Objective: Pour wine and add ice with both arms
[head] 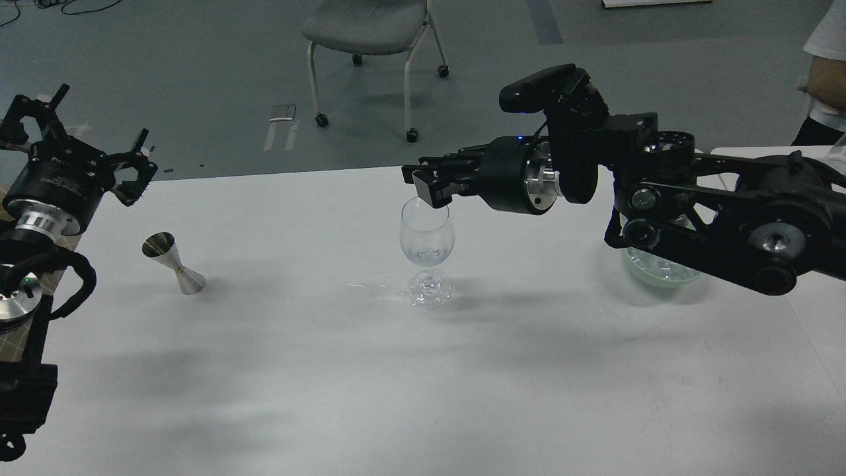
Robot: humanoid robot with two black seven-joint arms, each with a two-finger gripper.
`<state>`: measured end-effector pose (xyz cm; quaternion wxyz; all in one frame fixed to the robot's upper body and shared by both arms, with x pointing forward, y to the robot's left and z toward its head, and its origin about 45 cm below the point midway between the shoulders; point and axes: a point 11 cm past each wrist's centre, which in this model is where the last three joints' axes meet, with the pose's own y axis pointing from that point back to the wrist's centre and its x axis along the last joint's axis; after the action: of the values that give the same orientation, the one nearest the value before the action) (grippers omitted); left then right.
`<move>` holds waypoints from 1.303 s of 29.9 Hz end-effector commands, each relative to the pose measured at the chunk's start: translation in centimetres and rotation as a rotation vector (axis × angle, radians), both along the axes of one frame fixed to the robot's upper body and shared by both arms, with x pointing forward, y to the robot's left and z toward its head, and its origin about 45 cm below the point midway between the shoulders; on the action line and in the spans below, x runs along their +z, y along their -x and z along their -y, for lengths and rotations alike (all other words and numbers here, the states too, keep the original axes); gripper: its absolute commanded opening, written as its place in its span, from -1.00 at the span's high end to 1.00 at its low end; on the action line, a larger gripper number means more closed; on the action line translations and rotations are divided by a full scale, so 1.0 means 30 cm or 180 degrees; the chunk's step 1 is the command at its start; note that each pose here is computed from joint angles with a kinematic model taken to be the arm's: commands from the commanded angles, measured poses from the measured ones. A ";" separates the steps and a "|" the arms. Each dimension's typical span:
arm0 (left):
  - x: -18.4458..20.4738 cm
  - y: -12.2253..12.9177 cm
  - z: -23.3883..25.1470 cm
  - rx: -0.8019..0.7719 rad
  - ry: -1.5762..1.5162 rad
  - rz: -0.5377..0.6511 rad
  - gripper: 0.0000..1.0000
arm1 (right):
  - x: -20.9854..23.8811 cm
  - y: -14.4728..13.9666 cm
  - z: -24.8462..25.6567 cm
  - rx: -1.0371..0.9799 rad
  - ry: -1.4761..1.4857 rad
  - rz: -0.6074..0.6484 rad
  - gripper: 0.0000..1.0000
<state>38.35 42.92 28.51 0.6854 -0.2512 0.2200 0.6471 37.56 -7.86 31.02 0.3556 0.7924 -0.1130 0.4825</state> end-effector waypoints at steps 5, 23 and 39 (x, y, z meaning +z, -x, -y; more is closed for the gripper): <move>-0.004 0.000 -0.005 0.0008 0.0004 -0.0009 -0.97 | -0.013 -0.008 -0.009 -0.0021 0.0006 -0.0025 0.61; -0.004 0.001 -0.007 0.0013 -0.0005 -0.0014 -0.97 | -0.011 -0.007 -0.010 -0.0023 -0.0012 -0.0030 -0.28; -0.011 -0.001 0.003 -0.0023 -0.0015 -0.0032 -0.97 | 0.304 -0.114 0.110 -0.0675 -0.1867 0.0053 -1.00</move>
<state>38.34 43.12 28.34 0.6840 -0.2479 0.2212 0.6494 40.60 -9.65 39.01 0.2127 0.8302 -0.2823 0.4311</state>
